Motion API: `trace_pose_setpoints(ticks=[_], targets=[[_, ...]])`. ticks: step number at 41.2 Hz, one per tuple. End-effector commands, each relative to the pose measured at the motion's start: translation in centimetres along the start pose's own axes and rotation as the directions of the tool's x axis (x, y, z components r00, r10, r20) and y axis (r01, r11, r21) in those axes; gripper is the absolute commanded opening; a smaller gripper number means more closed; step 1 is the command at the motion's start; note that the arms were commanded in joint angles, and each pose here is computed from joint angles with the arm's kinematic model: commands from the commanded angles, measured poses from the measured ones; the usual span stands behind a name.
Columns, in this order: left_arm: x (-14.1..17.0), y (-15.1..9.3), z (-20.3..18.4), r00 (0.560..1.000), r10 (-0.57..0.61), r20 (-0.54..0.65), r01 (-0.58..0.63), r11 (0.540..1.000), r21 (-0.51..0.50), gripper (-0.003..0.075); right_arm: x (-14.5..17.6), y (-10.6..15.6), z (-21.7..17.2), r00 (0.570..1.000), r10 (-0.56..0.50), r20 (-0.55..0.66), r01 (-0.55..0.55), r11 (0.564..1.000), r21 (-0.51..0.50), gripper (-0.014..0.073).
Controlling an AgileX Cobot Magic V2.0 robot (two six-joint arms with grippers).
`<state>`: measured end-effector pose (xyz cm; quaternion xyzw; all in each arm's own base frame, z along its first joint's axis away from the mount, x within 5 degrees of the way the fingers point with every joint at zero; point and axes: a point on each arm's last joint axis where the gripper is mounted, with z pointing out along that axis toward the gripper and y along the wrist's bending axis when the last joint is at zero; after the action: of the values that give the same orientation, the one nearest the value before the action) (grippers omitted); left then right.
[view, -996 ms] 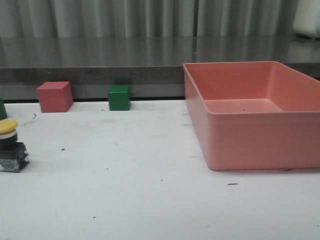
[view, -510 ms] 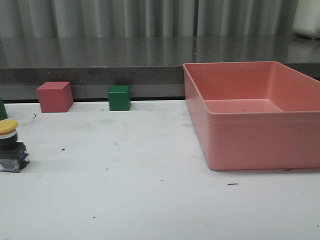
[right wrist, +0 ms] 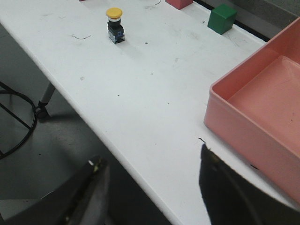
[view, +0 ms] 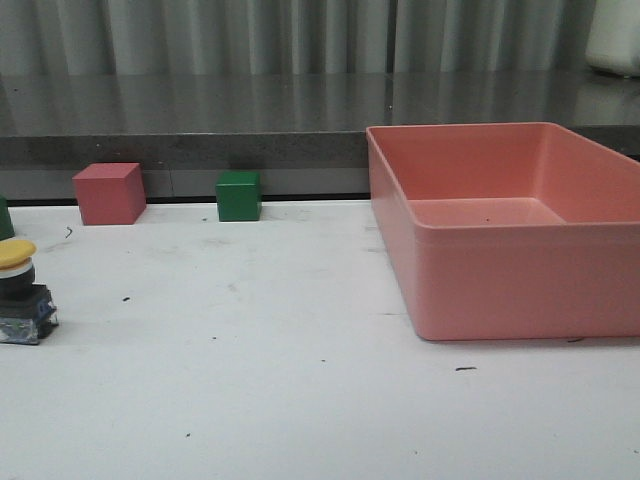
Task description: Place and stand button with both arms
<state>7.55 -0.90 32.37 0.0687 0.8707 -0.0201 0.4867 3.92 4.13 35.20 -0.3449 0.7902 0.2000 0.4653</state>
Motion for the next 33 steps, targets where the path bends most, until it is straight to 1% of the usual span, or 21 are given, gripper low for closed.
trace_pose_setpoints(ticks=[1,33], targets=[[-1.44,0.0,-0.66,0.996,-0.017,0.09,0.017,1.0,0.006,0.0421,-1.28,-0.07,-0.44,0.996,-0.013,0.094,0.012,1.0,0.009,0.0447],[-1.34,0.01,-0.65,0.997,-0.017,0.079,0.017,1.0,0.005,0.0421,-1.31,-0.07,-0.42,0.995,-0.013,0.096,0.012,1.0,0.009,0.0447]])
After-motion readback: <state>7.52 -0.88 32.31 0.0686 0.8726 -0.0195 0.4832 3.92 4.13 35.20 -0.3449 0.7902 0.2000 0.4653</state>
